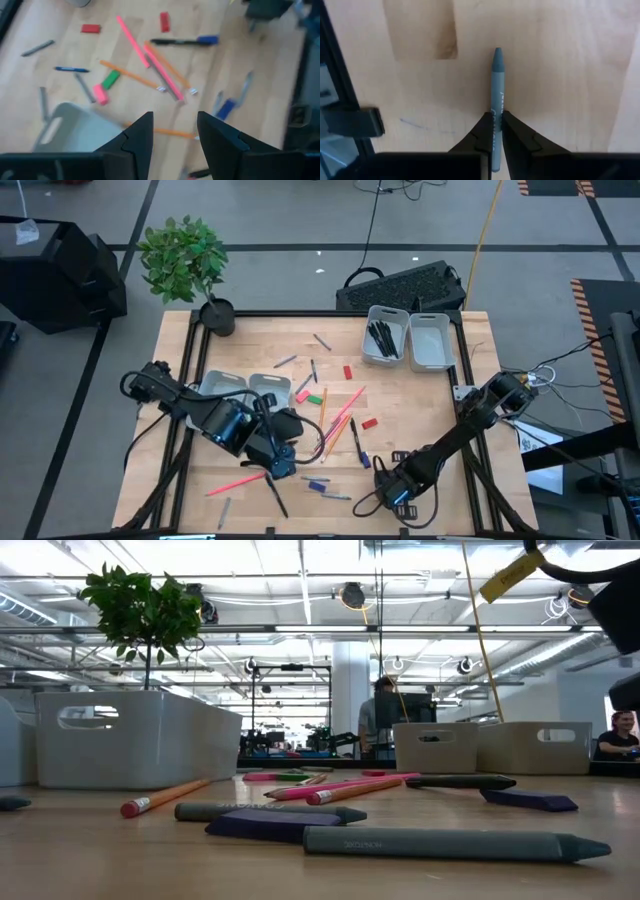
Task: Sort crayons/erasers/pens/pencils in bins
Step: Put the gray crayon into the top right gray bin
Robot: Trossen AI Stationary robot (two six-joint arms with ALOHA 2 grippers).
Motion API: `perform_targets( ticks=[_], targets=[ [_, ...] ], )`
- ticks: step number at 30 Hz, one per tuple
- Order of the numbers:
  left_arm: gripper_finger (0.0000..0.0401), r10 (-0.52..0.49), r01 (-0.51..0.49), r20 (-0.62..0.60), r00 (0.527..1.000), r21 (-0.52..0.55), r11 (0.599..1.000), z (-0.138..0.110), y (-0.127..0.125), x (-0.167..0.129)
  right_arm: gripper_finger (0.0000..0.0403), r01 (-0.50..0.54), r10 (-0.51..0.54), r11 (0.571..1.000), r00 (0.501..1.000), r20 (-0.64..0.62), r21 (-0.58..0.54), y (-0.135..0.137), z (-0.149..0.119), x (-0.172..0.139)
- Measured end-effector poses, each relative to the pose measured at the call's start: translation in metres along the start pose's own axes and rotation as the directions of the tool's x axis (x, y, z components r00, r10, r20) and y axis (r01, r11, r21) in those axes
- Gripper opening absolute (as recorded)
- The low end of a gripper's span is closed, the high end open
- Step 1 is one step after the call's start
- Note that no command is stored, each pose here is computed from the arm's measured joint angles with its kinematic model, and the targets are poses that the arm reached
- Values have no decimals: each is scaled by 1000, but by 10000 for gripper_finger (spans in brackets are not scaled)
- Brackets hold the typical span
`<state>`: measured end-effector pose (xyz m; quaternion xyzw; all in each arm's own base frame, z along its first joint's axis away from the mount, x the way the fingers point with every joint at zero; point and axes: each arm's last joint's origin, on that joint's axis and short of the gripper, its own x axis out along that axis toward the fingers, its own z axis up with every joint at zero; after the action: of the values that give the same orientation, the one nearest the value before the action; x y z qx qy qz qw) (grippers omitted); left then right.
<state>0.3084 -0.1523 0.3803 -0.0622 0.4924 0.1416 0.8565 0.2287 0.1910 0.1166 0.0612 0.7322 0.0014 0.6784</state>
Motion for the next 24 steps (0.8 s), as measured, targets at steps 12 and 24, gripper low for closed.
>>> perform_targets(
  ticks=[12, 24],
  targets=[
    [156, 55, -55, -1, 998, -2, 998, -43, 72, 7, 50, 76, -104, 945, 992, 74, 319, -4, 1, 0],
    [156, 4, -5, -8, 1000, -48, 999, -75, 94, 18, 16, 123, -149, 935, 987, 53, 333, -10, 1, -1]
  ],
)
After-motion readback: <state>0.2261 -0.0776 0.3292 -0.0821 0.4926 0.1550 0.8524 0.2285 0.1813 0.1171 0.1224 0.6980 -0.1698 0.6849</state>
